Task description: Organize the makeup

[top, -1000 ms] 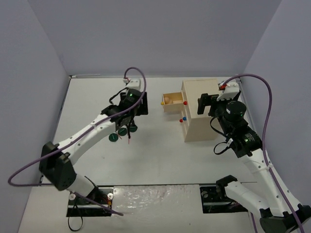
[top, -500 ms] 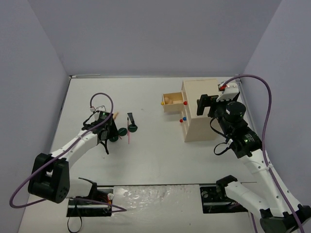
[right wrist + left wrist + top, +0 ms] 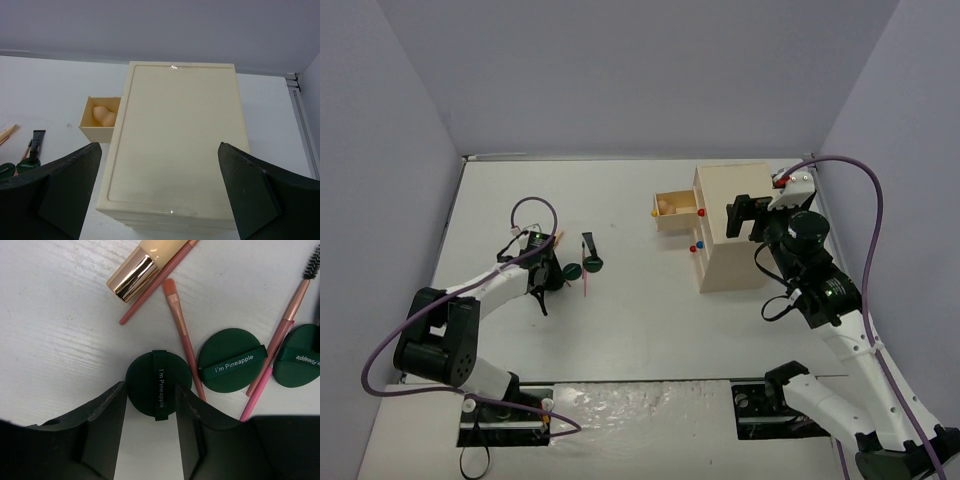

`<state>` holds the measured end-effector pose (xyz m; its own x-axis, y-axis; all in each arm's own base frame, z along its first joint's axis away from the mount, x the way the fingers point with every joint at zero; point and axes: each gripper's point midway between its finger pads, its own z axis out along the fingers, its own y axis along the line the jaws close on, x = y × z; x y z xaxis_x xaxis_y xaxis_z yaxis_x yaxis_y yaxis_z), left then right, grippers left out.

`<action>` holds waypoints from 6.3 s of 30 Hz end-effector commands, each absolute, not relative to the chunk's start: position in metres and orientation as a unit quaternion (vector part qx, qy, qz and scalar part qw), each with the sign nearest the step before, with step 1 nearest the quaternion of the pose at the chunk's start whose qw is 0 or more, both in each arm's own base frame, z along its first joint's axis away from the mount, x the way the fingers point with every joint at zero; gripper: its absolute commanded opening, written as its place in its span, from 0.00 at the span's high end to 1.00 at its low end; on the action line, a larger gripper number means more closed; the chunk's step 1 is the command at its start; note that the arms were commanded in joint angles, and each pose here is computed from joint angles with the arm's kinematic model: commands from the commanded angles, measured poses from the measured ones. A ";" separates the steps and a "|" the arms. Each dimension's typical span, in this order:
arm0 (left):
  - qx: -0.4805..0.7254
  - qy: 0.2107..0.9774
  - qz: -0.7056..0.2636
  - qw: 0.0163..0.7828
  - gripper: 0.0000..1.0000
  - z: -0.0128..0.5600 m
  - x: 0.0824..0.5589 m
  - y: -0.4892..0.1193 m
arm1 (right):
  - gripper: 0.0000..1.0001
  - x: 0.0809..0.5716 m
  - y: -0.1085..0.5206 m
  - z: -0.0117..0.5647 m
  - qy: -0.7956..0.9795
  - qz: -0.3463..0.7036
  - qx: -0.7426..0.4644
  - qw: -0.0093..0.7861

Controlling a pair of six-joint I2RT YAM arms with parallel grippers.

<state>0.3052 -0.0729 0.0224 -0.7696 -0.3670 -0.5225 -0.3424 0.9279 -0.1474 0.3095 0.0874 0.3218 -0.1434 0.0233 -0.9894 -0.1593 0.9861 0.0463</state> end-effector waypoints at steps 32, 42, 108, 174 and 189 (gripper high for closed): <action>0.190 0.768 -0.275 0.547 1.00 0.294 0.404 -0.322 | 0.00 0.311 0.089 0.350 0.718 0.082 -0.036 0.690; 0.282 0.720 -0.295 0.561 0.97 0.305 0.432 -0.404 | 0.00 0.312 0.088 0.347 0.720 0.077 -0.034 0.689; -0.052 0.955 -0.066 0.283 0.61 0.029 0.355 -0.132 | 0.00 0.315 0.097 0.335 0.730 0.085 -0.046 0.676; 0.115 0.787 -0.223 0.563 1.00 0.318 0.390 -0.267 | 0.00 0.311 0.093 0.344 0.722 0.083 -0.038 0.686; 0.186 0.763 -0.269 0.557 1.00 0.313 0.443 -0.379 | 0.00 0.310 0.090 0.344 0.721 0.078 -0.035 0.688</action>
